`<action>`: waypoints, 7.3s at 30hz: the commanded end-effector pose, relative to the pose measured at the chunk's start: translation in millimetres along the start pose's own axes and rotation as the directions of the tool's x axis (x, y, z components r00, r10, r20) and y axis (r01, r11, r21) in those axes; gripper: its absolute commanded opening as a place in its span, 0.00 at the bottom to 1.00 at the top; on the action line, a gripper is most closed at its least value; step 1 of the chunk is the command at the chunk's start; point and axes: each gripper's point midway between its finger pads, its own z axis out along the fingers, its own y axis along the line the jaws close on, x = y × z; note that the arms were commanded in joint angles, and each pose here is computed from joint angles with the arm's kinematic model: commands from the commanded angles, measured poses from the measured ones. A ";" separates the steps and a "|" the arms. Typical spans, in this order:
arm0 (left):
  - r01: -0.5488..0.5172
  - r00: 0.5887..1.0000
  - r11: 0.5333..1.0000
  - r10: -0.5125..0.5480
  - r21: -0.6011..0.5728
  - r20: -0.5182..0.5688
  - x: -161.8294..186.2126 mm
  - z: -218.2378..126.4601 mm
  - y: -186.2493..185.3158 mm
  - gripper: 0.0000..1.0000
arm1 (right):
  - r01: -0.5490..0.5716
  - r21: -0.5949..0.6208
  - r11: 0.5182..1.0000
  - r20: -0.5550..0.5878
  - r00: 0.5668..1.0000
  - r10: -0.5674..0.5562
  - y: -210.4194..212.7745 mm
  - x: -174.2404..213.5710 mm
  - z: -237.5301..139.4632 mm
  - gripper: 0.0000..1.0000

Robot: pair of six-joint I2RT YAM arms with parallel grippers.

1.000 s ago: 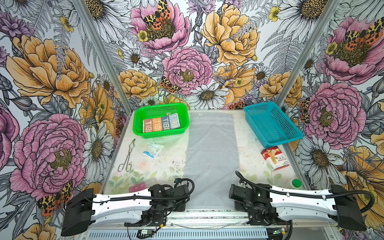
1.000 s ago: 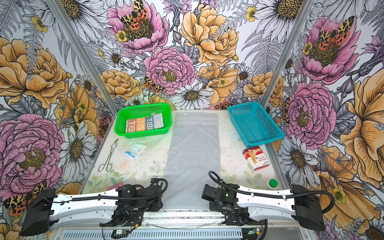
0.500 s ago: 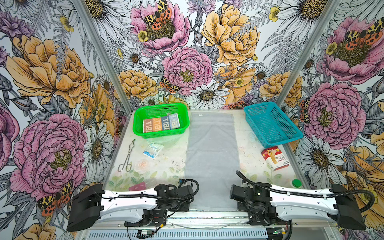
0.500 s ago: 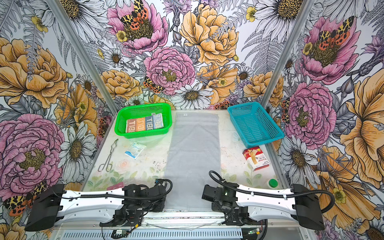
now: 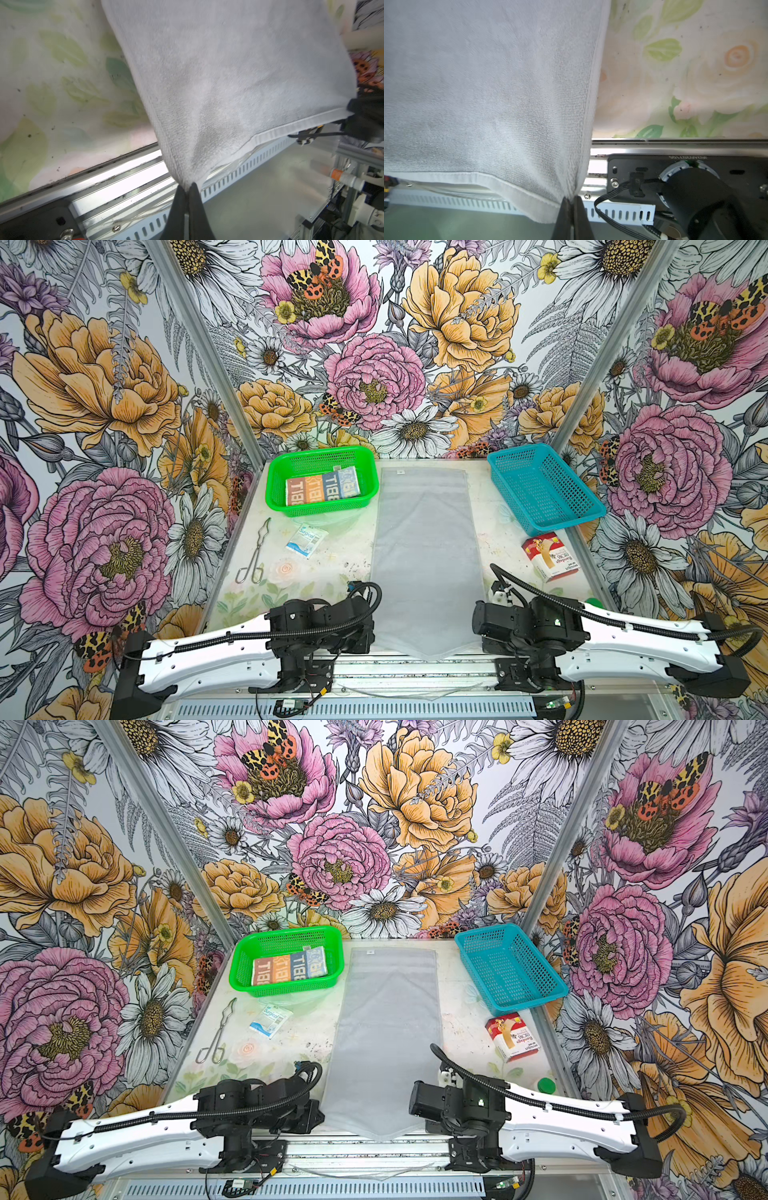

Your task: Fold and stack the towels

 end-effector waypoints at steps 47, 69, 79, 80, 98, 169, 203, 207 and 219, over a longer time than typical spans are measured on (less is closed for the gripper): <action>-0.113 0.915 0.935 0.229 -0.335 0.332 -511.4 99.4 41.9 0.00 | 0.053 -0.137 0.989 0.324 0.946 -0.005 -0.6 -504.0 85.8 0.00; -0.234 0.734 0.941 0.336 -0.246 0.590 -583.2 87.9 19.5 0.55 | -0.007 -0.203 0.979 0.392 0.916 0.088 -31.7 -570.4 116.0 0.59; -0.267 0.757 0.941 0.338 -0.208 0.559 -544.7 -6.1 -34.7 0.56 | 0.127 -0.146 0.981 0.428 0.902 -0.053 16.7 -526.7 44.7 0.79; -0.267 0.781 0.943 0.333 -0.200 0.528 -533.5 -14.3 -33.4 0.56 | 0.127 -0.148 0.981 0.416 0.908 -0.054 20.5 -514.3 39.1 0.79; -0.333 0.924 0.943 0.325 0.006 0.200 -333.2 -51.0 6.9 0.76 | -0.072 -0.159 0.985 0.186 0.977 0.101 -37.8 -311.4 115.3 0.64; 0.325 0.933 0.896 -0.252 -0.301 0.257 -76.5 20.8 111.0 0.28 | -0.132 0.151 0.980 -0.127 0.980 0.152 -33.5 -74.3 68.3 0.44; 0.227 0.929 0.970 -0.189 -0.083 0.319 -296.0 119.8 88.4 0.37 | -0.028 -0.027 0.999 0.192 0.981 0.033 2.3 -341.1 112.2 0.53; 0.226 0.931 0.971 -0.192 -0.079 0.310 -293.8 125.7 88.1 0.37 | -0.027 -0.030 0.999 0.176 0.984 0.032 2.9 -339.9 117.8 0.51; 0.225 0.930 0.972 -0.194 -0.068 0.314 -293.9 126.2 83.8 0.29 | -0.040 -0.049 0.998 0.151 0.987 0.047 6.1 -336.9 127.9 0.26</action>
